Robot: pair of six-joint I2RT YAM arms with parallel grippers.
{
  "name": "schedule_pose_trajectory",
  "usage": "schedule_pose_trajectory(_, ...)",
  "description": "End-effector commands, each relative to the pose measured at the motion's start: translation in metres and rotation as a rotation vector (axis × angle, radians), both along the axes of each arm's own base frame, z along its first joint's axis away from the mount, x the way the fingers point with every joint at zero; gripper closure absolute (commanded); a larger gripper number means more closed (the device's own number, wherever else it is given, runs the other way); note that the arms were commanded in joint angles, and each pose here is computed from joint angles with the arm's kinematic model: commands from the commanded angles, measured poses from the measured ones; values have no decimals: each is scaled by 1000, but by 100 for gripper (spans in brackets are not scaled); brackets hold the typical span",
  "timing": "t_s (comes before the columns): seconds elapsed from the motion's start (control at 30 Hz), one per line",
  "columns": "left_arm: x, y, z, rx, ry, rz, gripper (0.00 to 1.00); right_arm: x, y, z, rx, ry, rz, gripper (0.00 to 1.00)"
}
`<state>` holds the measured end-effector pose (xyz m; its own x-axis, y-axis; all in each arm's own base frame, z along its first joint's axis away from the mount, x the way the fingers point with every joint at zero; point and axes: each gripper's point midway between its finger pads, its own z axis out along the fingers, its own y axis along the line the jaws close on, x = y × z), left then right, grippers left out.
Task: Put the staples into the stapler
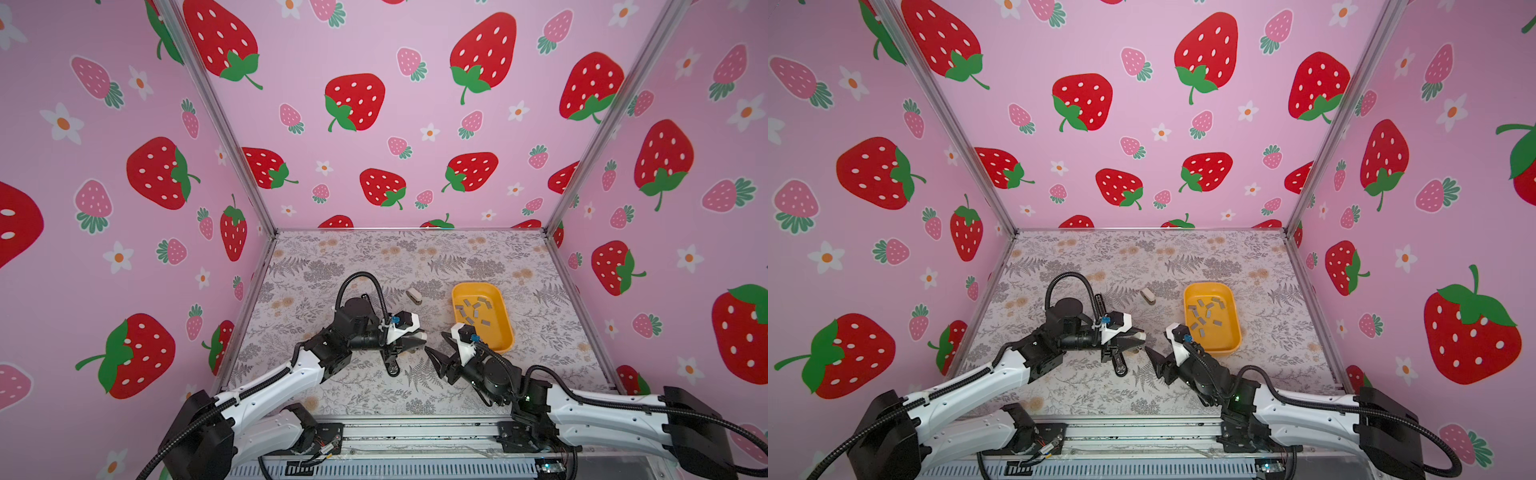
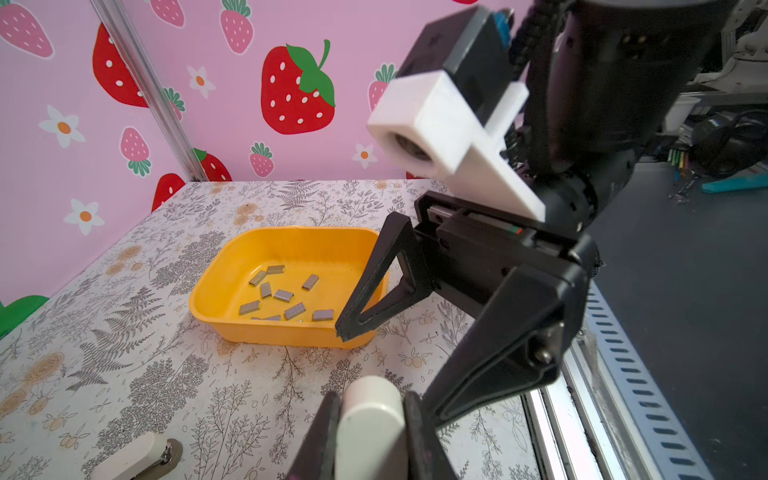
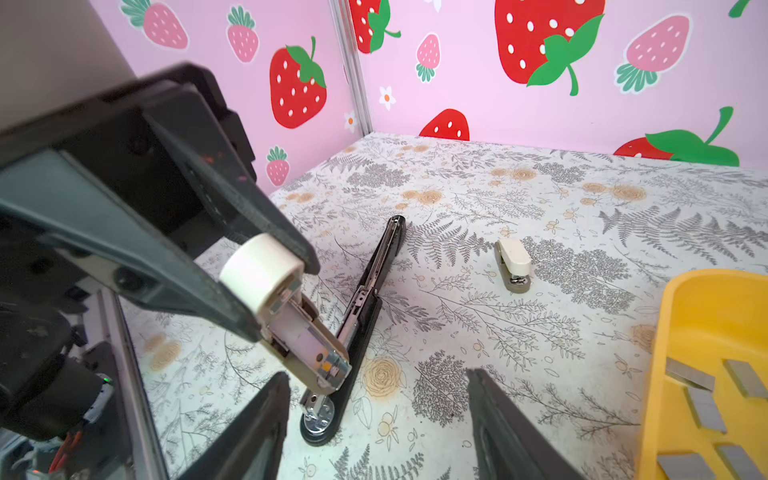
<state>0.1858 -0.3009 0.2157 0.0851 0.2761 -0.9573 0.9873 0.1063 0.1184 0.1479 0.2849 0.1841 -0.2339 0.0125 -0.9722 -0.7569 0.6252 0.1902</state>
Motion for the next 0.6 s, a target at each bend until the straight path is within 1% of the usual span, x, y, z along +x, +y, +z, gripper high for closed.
schedule_pose_trajectory(0.0, -11, -1, 25, -35, -52, -61, 100, -16, 6, 7, -28, -114, 112, 10)
schedule_pose_trajectory(0.07, -15, 0, 25, -34, -52, -78, 100, -34, 13, 11, -15, -170, 232, 5)
schedule_pose_trajectory(0.13, -21, 1, 26, -32, -49, -101, 100, -46, 17, 15, -1, -214, 305, 1)
schedule_pose_trajectory(0.17, -24, 1, 27, -35, -46, -115, 100, -49, 19, 17, -2, -229, 327, 0)
schedule_pose_trajectory(0.3, -32, 3, 33, -51, -54, -147, 100, -48, 26, 21, -21, -242, 335, 1)
schedule_pose_trajectory(0.4, -33, 3, 33, -47, -53, -155, 100, -54, 29, 24, 12, -267, 368, 1)
schedule_pose_trajectory(0.57, -40, 2, 37, -63, -37, -192, 100, -51, 41, 17, -23, -270, 370, 1)
